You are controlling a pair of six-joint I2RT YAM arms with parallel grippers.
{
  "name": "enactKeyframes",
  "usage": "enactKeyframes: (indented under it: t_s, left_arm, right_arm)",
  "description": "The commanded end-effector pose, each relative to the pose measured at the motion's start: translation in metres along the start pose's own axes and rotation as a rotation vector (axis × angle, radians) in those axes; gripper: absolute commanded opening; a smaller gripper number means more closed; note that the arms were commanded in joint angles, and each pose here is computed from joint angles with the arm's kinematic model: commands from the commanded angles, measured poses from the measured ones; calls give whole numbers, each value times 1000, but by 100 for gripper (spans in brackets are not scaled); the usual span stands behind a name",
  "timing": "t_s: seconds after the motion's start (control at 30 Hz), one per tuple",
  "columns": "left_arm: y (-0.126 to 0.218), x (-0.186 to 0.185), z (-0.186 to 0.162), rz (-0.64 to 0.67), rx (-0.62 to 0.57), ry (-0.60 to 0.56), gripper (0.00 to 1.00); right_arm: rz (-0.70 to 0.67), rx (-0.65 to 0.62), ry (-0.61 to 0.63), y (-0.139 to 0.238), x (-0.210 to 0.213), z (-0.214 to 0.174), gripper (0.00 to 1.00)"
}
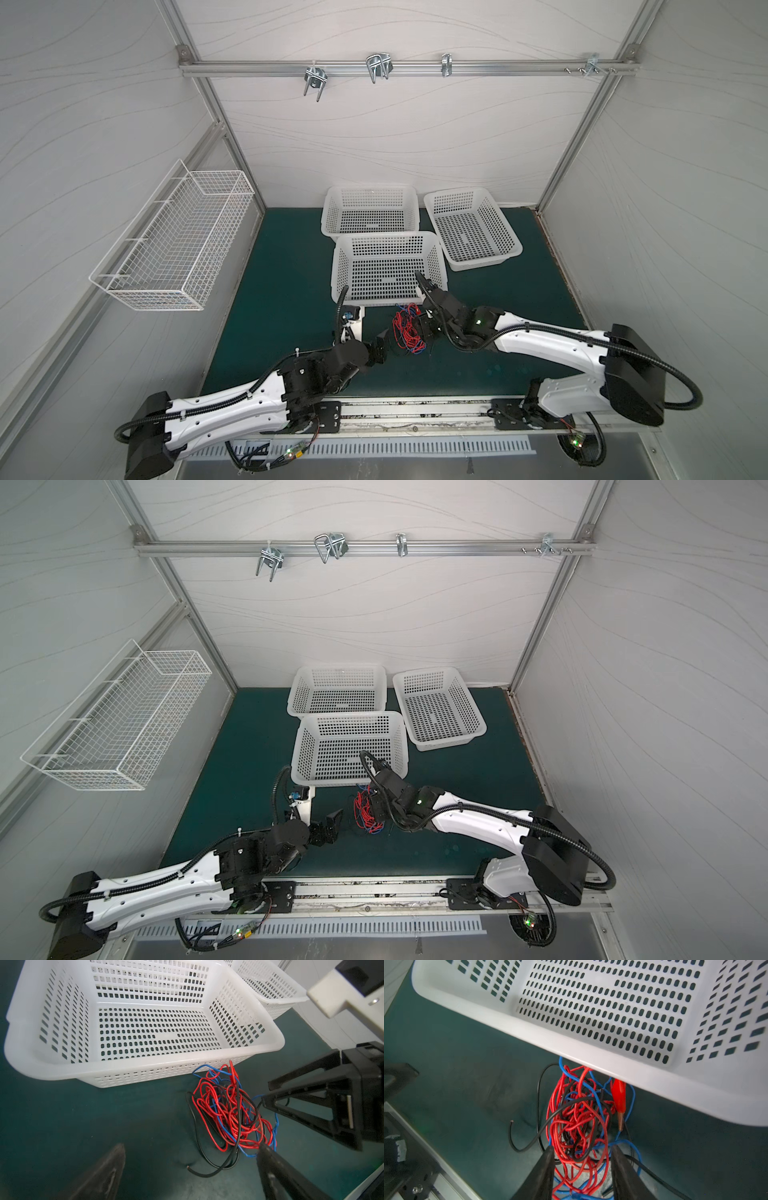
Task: Untangle the cables
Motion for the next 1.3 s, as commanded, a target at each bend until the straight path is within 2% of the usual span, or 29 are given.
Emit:
enactKeyframes:
  t_s: [0.0, 0.2, 0.4, 0.77, 1.1, 1.2, 1.27]
  left_arm:
    - [0, 0, 1, 15, -7, 24, 99]
    - [-6, -7, 3, 48, 18, -17, 99]
    - [-15, -17, 3, 73, 40, -63, 99]
    - [-33, -36, 2, 29, 48, -96, 99]
    - [-38, -47, 3, -22, 61, -101, 99]
    - [-42, -51, 2, -43, 63, -111, 99]
    - [-45, -54, 2, -45, 65, -111, 99]
  right_arm:
    - [-21, 30, -16, -2, 2, 0, 39]
    - [-39, 87, -35, -8, 0, -7, 29]
    - [-55, 120, -42, -6, -3, -19, 29]
    - [-33, 127, -29, -7, 0, -22, 28]
    - [-28, 151, -7, -5, 3, -22, 15]
    - [-33, 143, -2, -3, 3, -19, 0]
    - [-31, 135, 6, 0, 5, -16, 0]
Point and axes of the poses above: each gripper's point midway between its finger pads, its own y axis back along the fingers, its own x axis along the line the jaws close on, z = x × y, the point moved 10 cm from there along y, back along the fingers, and after that the axes turned 4 degrees about y, right-handed, at the moved point
